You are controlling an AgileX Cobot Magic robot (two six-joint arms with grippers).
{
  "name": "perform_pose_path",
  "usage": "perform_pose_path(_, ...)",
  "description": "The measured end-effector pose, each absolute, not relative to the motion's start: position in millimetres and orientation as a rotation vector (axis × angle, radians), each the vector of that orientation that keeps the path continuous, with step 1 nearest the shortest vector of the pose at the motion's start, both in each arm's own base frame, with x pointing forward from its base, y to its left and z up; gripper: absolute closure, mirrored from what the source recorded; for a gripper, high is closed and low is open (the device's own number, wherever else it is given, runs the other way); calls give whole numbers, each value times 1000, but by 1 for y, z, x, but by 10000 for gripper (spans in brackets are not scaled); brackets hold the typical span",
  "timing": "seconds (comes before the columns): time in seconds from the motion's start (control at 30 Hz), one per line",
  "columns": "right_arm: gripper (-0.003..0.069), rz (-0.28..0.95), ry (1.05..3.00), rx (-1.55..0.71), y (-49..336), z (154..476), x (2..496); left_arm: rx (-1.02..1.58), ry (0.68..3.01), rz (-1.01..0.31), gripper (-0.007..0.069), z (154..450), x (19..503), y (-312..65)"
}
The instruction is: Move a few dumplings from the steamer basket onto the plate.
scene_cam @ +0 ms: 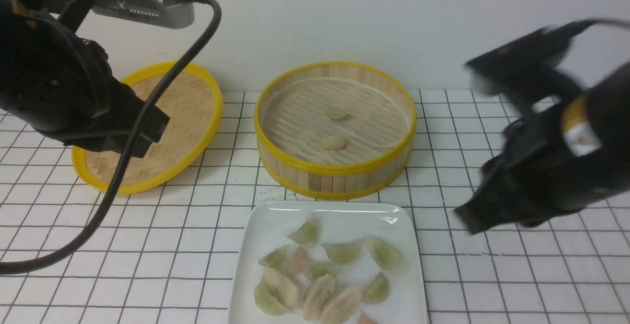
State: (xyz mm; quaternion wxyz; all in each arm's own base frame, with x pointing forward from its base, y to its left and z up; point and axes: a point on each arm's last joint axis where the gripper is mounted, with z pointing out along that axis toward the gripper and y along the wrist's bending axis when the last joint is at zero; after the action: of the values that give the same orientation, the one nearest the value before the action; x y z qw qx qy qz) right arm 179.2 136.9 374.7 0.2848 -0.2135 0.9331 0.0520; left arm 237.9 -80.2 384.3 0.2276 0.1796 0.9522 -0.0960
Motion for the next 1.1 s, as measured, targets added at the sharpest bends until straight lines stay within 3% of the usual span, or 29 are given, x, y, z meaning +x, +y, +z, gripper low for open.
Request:
perform_pose_path(0.1,664,263,2255,-399,89,421,132,482,2590,-294,631,386,240,-83)
perform_pose_path(0.2,671,381,2064,-324,57,433,95,470,2559,-325,631,388,242,-85)
perform_pose_path(0.23,672,461,1888,-292,31,434,66,464,2539,-340,631,389,243,-86)
perform_pose_path(0.33,672,523,1618,-265,-1,410,29,452,2508,-369,631,391,245,-88)
perform_pose_path(0.5,672,596,1373,-184,-23,358,5,438,2471,-399,631,393,247,-90)
perform_pose_path(0.77,672,605,1305,-167,-18,341,11,464,2396,-427,631,403,234,-89)
perform_pose_path(0.93,672,598,1292,-172,-18,341,11,437,2166,-423,631,414,178,-72)
perform_pose_path(1.1,672,598,1289,-174,-18,342,11,342,1884,-399,631,399,120,-51)
